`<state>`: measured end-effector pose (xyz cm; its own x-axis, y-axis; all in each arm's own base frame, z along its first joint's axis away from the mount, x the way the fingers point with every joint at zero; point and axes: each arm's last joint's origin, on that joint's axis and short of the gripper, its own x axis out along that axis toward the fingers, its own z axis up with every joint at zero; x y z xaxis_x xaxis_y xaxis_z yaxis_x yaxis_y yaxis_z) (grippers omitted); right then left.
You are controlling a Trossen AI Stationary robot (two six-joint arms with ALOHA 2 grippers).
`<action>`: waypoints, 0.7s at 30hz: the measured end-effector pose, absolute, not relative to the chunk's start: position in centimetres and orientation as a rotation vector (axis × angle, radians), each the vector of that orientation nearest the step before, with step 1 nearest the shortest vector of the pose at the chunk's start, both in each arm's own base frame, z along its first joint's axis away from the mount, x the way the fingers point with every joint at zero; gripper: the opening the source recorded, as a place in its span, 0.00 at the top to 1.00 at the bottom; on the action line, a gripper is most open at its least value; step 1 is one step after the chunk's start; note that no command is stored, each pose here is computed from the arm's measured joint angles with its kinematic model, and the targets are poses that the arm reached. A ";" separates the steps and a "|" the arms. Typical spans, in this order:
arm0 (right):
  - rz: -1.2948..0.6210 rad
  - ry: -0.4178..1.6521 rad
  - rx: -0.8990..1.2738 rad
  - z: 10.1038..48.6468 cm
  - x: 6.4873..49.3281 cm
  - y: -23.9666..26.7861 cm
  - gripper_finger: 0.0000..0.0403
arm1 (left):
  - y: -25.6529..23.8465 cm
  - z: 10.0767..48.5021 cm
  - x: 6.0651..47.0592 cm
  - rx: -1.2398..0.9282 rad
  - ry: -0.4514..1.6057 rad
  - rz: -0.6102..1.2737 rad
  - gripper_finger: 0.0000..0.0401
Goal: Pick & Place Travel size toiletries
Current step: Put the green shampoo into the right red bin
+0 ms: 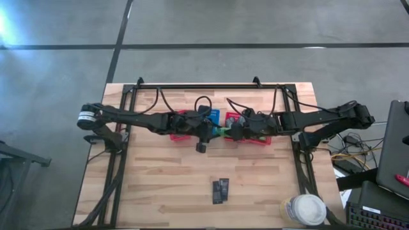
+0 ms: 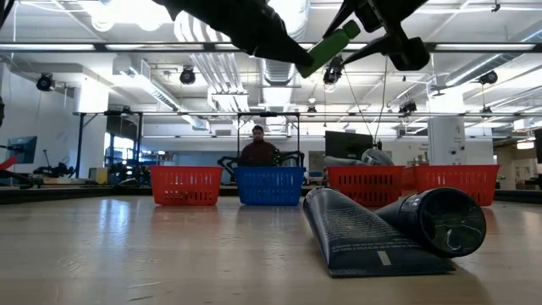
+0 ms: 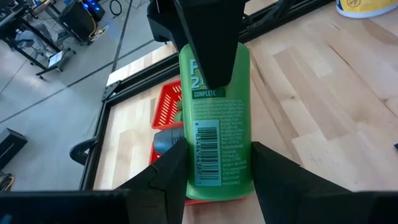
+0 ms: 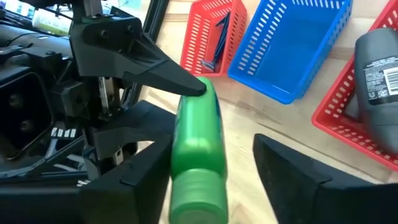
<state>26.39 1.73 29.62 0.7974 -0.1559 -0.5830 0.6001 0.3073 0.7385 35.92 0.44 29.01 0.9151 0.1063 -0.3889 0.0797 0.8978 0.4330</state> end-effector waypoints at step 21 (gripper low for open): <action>-0.661 0.525 1.102 29.0 24.9 1.5 0.76 | 0.6 27.4 35.0 0.424 0.609 0.043 0.48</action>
